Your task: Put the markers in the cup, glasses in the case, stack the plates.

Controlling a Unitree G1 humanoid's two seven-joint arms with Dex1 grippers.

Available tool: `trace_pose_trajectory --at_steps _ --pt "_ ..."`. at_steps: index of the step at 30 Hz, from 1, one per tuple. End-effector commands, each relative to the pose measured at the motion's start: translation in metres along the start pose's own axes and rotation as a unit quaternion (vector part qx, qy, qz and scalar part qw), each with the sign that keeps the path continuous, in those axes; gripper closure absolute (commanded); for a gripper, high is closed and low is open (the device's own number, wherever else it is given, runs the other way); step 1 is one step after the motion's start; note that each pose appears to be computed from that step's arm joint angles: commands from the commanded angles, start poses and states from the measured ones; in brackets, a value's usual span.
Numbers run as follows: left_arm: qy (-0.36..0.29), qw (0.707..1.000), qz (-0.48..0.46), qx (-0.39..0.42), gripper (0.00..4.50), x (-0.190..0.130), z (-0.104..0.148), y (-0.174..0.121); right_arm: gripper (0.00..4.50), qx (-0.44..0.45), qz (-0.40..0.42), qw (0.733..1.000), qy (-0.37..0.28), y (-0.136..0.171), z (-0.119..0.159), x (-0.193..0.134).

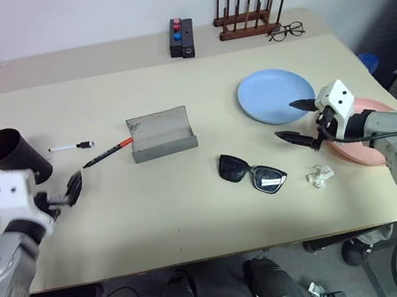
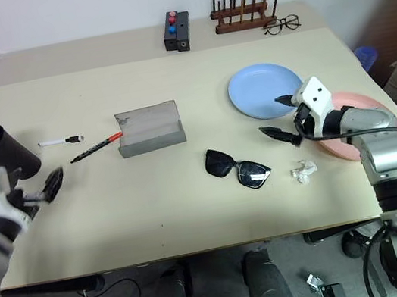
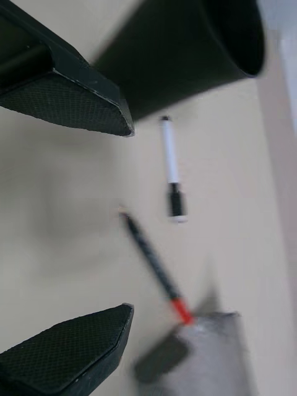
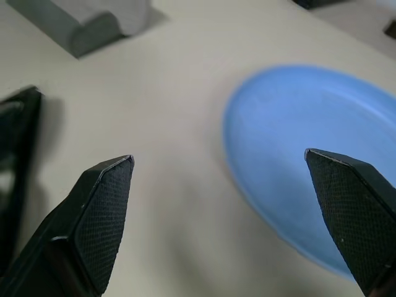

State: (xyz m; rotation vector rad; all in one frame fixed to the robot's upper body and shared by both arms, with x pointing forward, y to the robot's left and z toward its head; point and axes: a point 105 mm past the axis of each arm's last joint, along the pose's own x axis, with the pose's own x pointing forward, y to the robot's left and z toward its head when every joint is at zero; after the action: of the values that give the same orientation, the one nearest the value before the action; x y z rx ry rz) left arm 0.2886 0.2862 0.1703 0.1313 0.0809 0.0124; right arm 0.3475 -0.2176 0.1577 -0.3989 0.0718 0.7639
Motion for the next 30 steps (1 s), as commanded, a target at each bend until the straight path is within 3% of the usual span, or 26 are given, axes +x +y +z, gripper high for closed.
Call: trace_pose_trajectory --at_steps 1,5,10,13,17,22,30 --pt "0.012 1.000 0.016 0.014 0.05 0.023 0.007 -0.009 0.00 -0.004 -0.008 1.000 -0.029 0.008 0.014 -0.001" --pt "0.040 0.999 0.018 0.014 0.05 0.049 0.012 -0.013 0.00 0.006 0.006 0.999 -0.038 0.024 0.016 0.009" --pt "0.098 0.993 -0.059 0.001 0.05 0.069 0.006 -0.028 0.00 0.012 0.011 0.998 -0.058 0.034 0.026 0.023" --pt "0.138 0.987 -0.081 0.026 0.05 0.079 -0.001 -0.021 0.00 0.011 0.022 0.997 -0.072 0.040 0.038 0.024" --pt "0.186 0.975 -0.110 0.049 0.05 0.086 -0.008 -0.014 0.00 0.006 0.093 0.992 -0.083 0.064 0.060 0.013" --pt "0.207 0.963 -0.155 0.072 0.05 0.091 -0.014 -0.016 0.00 -0.006 0.171 0.983 -0.070 0.095 0.068 0.005" --pt "0.234 0.945 -0.213 0.087 0.05 0.098 -0.026 -0.028 0.00 0.011 0.197 0.977 -0.079 0.121 0.063 0.009"
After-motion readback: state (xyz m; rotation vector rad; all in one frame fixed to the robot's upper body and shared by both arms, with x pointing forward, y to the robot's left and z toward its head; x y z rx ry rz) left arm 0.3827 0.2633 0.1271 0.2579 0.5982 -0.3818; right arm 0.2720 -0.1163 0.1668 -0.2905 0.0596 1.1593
